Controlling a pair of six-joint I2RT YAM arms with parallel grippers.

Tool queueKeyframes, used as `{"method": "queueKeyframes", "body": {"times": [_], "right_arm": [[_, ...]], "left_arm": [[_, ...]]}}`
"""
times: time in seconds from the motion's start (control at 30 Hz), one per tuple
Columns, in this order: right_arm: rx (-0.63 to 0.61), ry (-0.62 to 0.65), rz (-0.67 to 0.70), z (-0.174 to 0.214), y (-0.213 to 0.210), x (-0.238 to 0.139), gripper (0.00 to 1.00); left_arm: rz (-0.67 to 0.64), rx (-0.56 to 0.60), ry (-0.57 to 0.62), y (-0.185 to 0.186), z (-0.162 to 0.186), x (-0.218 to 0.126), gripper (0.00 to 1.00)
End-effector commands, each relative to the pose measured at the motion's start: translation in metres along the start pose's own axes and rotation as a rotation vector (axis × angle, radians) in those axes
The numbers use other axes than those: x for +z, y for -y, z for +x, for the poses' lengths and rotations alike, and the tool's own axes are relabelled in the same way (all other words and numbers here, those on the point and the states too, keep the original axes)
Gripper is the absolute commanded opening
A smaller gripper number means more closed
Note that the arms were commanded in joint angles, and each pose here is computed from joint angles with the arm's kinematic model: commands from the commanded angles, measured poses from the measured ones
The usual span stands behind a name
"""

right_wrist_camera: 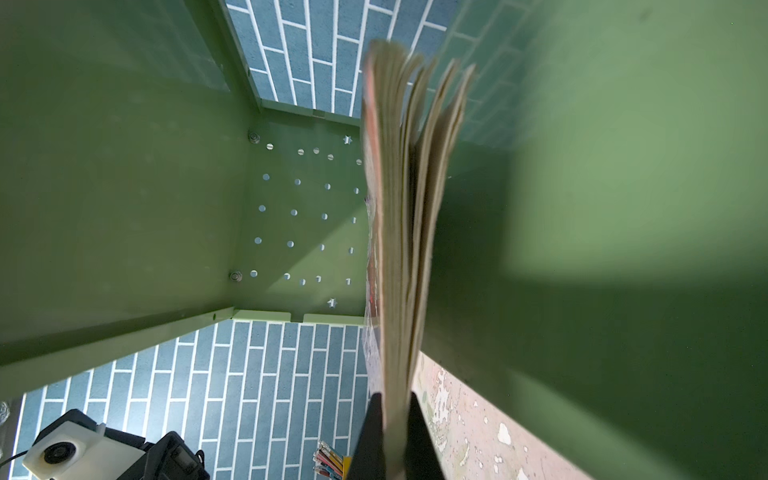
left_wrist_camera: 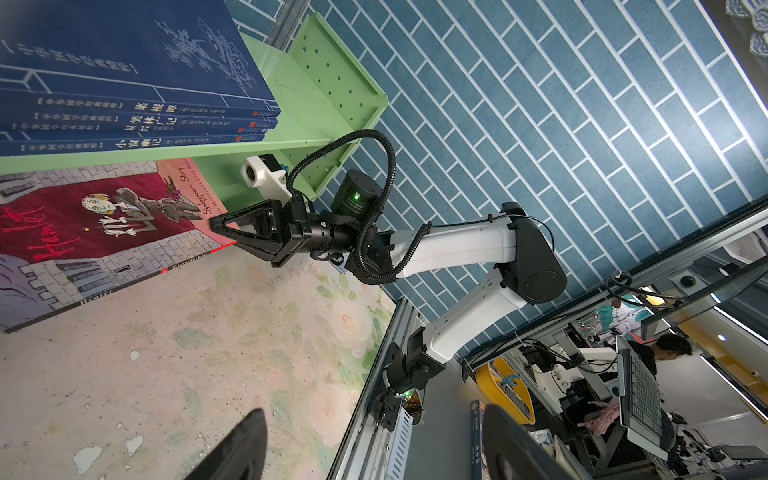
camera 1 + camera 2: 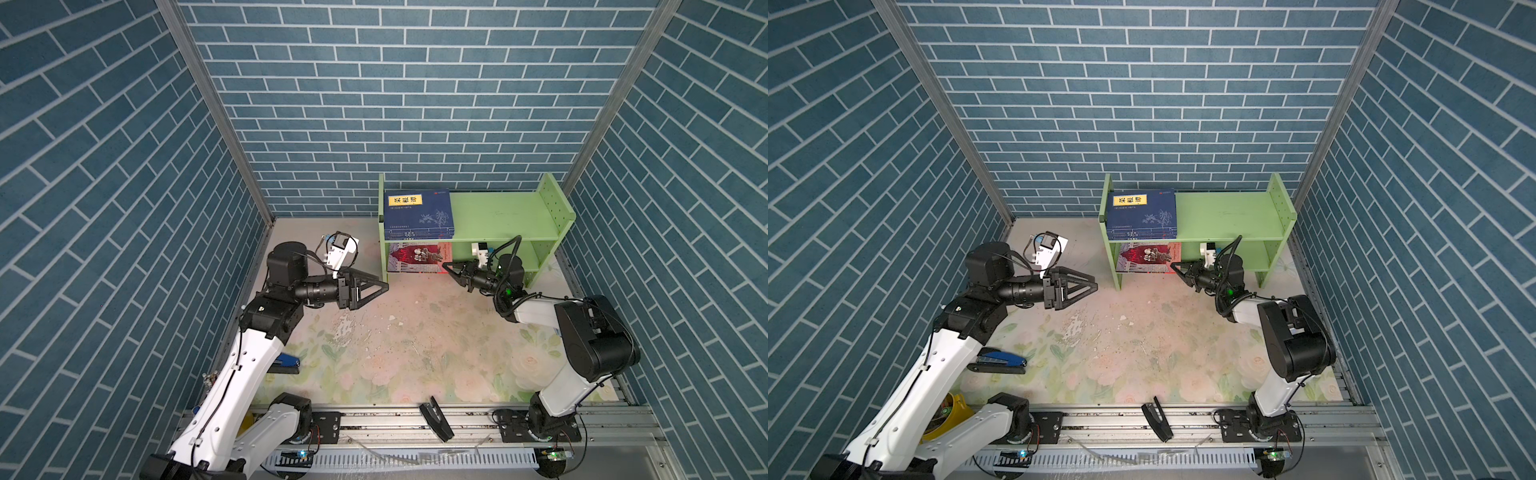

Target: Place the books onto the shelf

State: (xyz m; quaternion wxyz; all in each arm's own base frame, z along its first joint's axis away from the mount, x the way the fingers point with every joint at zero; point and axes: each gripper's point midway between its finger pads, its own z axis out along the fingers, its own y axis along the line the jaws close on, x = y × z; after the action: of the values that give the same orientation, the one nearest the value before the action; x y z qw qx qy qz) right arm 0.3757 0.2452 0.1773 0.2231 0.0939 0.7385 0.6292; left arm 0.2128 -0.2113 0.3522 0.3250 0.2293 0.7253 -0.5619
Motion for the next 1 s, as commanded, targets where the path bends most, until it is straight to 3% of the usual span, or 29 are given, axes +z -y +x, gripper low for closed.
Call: {"method": "queueKeyframes", "body": {"times": [0.0, 0.37, 0.57, 0.7, 0.97], "right_arm": [[-0.022, -0.011, -0.042, -0.009, -0.013, 0.002, 0.08], [-0.003, -0.042, -0.031, -0.005, -0.004, 0.004, 0.42], [0.010, -0.023, -0.003, -0.005, -0.001, 0.000, 0.52], [0.007, -0.004, 0.068, -0.005, 0.005, -0.007, 0.54], [-0.062, 0.013, 0.213, 0.000, 0.005, -0.026, 0.53]], "left_arm": [[0.013, 0.023, 0.008, 0.003, -0.001, -0.002, 0.83], [0.012, 0.020, 0.007, 0.002, 0.001, -0.001, 0.83], [-0.036, 0.038, 0.014, -0.004, 0.000, -0.003, 0.83], [-0.104, 0.075, 0.009, -0.010, -0.001, -0.007, 0.83], [-0.110, 0.084, 0.007, -0.010, 0.000, -0.008, 0.83]]}}
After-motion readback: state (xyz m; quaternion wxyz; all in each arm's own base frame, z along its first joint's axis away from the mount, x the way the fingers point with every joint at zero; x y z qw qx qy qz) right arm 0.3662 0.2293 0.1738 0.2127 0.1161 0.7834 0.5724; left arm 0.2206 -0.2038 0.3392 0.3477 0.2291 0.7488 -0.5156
